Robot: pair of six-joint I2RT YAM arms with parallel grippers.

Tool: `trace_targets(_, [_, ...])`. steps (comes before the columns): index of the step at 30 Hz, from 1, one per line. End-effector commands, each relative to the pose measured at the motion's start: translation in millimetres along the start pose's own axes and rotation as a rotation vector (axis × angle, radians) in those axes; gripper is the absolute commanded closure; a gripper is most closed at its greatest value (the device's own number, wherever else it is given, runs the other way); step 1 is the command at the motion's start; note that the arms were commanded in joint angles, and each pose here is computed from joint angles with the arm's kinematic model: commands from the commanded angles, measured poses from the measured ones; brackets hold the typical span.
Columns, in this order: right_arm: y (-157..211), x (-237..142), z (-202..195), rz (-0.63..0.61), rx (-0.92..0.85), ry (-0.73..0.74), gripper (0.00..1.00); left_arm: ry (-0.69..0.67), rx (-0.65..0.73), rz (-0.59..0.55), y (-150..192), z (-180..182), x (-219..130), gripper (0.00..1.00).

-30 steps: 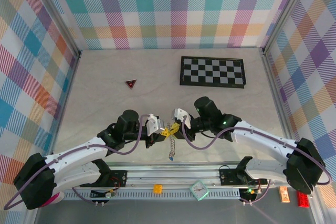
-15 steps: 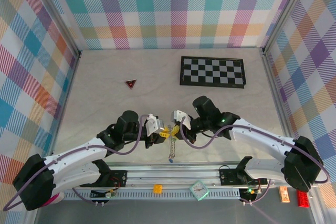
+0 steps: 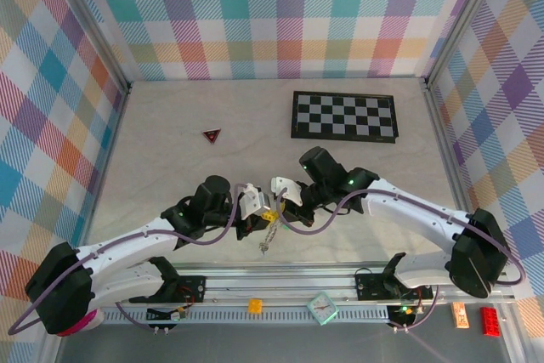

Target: Put the keys on the keyring

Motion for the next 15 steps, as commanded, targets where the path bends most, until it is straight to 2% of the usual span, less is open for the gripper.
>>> trace_targets(1, [-20.0,-13.1,1.4,-0.089,-0.008,0.016,0.80,0.018,0.052,-0.062,-21.6,-5.9,-4.4,1.00])
trace_targets(5, [-8.8,-23.5,-4.6,-0.118,0.073,0.094,0.68,0.016,0.056,-0.100,-24.1,-7.3,-7.2,1.00])
trace_targets(11, [15.1,-20.5,0.3,-0.128,0.154,0.143,0.66,0.015,0.042,-0.127,-24.0,-7.2,-7.0,1.00])
trace_targets(15, [20.5,-15.3,6.0,-0.146,0.188,0.116,0.66,0.008,0.033,-0.138,-23.3,-5.9,-6.5,1.00])
Point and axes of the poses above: each hand's point on the last joint's axis, 136 mm out from that joint toward the fingers, its own x axis out along the fingers, its own z axis along the line the jaws close on, y = z × x, the point moved 1 cm from there along -x, back along the fingers, and after that the axes turned 6 degrees about -x, right-handed, at the moved point
